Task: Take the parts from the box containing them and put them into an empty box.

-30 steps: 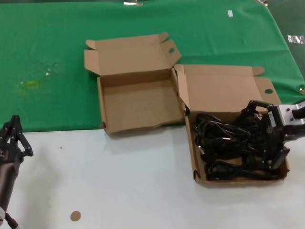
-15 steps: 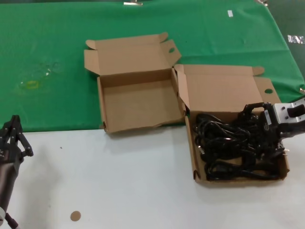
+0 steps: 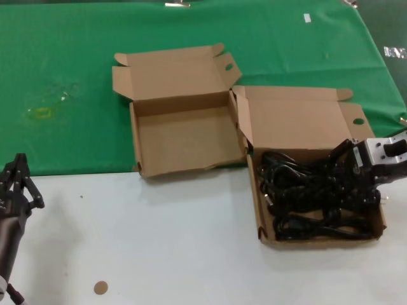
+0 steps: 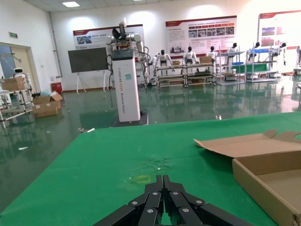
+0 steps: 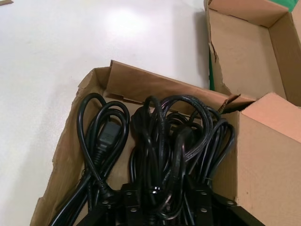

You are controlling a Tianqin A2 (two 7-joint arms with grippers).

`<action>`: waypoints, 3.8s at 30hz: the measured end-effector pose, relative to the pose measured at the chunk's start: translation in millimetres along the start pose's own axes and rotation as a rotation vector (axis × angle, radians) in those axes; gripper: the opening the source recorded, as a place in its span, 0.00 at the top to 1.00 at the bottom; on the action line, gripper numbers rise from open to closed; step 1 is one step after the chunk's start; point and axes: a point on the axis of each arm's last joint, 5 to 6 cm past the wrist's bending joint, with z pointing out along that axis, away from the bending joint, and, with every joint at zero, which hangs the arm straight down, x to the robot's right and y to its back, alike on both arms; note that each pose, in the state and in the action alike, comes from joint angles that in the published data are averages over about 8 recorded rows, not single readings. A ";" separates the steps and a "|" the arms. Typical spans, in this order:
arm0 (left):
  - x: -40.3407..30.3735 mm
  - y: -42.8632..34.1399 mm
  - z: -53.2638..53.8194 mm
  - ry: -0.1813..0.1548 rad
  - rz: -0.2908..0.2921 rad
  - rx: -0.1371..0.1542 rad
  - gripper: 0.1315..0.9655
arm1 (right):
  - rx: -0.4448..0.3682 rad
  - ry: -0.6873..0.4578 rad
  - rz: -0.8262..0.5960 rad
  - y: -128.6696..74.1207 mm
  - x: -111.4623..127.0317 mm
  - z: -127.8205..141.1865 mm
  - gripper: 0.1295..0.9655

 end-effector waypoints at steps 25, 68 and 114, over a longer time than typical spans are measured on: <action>0.0 0.0 0.0 0.000 0.000 0.000 0.98 | 0.051 0.096 -0.007 -40.1 48.3 -43.2 0.87; 0.0 0.0 0.0 0.000 0.000 0.000 0.98 | 0.199 0.278 -0.087 -171.8 112.9 116.1 0.88; 0.0 0.0 0.0 0.000 0.000 0.000 0.98 | 0.170 0.307 -0.081 -166.5 124.8 111.1 0.42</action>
